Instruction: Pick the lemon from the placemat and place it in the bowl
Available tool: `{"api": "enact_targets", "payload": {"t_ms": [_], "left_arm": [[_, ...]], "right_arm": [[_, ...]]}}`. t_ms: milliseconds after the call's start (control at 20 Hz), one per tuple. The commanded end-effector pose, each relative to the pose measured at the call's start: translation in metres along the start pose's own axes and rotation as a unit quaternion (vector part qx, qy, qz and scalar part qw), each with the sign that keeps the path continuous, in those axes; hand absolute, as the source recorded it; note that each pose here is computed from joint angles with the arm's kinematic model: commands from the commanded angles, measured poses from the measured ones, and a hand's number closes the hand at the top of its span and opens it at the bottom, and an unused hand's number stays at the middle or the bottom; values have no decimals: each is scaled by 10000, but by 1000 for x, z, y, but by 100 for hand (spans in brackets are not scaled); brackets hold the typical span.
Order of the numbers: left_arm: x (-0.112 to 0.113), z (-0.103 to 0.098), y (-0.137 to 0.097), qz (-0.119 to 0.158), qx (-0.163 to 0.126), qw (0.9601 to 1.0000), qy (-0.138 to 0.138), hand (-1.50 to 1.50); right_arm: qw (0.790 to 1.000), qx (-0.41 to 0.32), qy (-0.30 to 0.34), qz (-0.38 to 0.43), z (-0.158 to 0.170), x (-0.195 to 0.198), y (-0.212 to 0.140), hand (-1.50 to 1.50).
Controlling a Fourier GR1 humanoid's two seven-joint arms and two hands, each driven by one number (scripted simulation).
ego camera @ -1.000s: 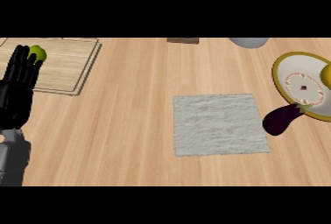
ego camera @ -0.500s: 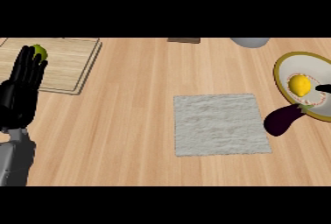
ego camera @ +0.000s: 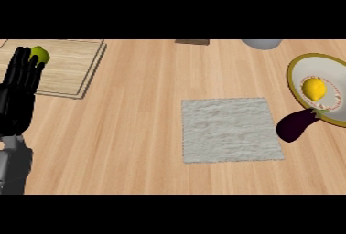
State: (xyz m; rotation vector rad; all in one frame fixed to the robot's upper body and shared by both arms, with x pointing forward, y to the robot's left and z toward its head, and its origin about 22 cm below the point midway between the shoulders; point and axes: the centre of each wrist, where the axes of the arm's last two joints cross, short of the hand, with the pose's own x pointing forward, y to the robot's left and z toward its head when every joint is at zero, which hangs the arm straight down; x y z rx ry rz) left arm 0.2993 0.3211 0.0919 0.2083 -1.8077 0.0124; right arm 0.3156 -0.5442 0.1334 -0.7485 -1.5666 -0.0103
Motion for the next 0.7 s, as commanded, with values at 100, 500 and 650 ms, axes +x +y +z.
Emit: {"api": "enact_targets", "payload": {"t_ms": [100,500,650], "left_arm": [[1,-4,-7,26,-12,10000,52,0],[-1,4,3,18,85,10000,37,0],[-14,14,-5,21,68,10000,44,0]], "right_arm": [[9978,-425,65,-513,23,-8,-64,-150],[9961,-437,-55,-759,67,-39,-111,-150],[9952,-501,-29,-839,73,-36,-125,-150]]}}
